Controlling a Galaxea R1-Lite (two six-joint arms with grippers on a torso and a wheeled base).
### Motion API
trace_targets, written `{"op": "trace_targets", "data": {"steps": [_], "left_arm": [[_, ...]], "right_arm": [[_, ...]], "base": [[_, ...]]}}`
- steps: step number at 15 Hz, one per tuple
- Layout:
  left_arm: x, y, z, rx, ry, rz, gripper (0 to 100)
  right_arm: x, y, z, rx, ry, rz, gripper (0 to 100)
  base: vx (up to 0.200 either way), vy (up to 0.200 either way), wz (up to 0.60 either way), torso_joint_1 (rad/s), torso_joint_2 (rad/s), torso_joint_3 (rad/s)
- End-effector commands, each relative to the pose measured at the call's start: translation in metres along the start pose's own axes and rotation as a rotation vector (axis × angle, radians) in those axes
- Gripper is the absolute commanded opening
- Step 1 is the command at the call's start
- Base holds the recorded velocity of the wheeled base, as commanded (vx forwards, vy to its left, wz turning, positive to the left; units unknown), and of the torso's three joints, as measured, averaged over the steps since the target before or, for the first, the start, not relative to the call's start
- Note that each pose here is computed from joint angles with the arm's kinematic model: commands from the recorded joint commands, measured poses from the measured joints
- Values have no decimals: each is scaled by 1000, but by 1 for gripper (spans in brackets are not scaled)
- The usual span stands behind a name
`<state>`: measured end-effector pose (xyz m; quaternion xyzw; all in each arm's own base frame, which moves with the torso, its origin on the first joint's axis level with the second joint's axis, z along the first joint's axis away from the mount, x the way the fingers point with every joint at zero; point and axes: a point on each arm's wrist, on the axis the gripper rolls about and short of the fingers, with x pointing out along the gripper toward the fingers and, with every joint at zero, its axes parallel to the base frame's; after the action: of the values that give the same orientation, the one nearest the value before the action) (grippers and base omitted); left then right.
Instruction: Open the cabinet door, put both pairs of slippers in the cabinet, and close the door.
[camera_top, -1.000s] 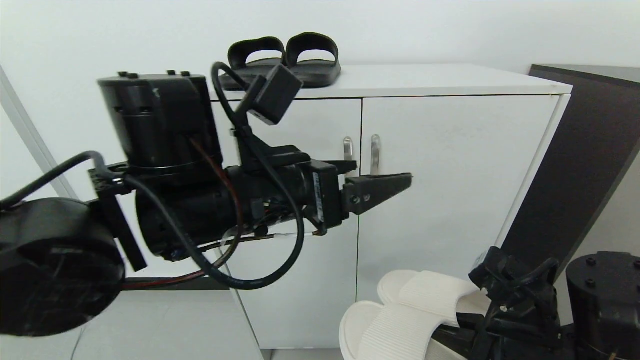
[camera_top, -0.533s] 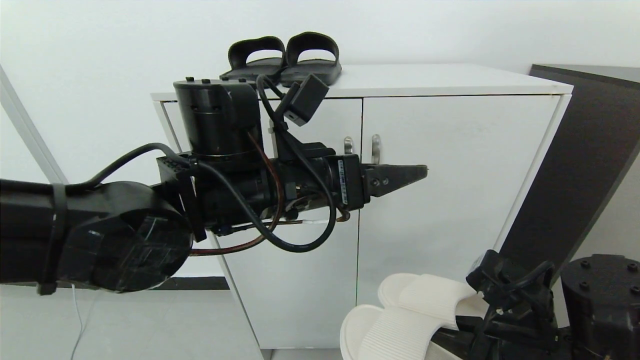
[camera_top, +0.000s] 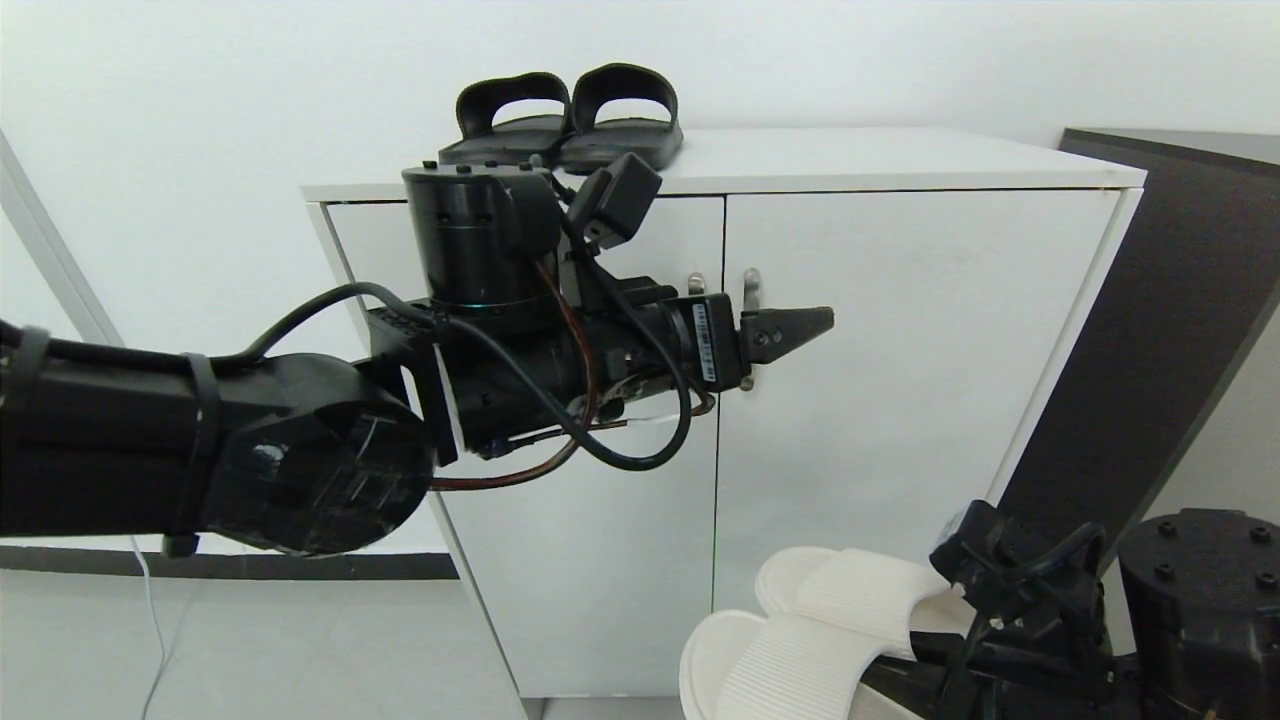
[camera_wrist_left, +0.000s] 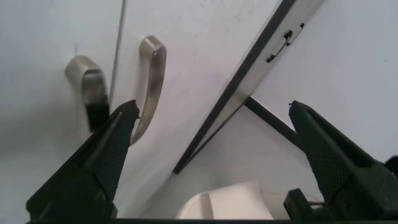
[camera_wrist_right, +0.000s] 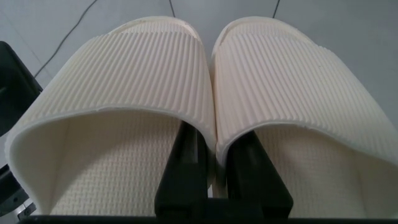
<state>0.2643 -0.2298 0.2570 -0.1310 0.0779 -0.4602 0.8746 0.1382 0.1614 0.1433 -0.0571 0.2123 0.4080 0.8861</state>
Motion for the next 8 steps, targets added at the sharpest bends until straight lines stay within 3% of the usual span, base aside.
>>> {"op": "trace_targets", "data": {"steps": [1,7,8], "left_arm": [[13,6,-3,-1,-1,25,100],[22,10,-8,-4,10,30,100],[21,9,-7,-5,8,30,0]], "right_arm": [[0,0,0,0,1,0,0],[0,0,0,1,1,0,0],[0,0,0,0,1,2,0]], "base": [[0,0,0,0,0,0],[0,0,0,0,0,0],[0,0,0,0,0,0]]}}
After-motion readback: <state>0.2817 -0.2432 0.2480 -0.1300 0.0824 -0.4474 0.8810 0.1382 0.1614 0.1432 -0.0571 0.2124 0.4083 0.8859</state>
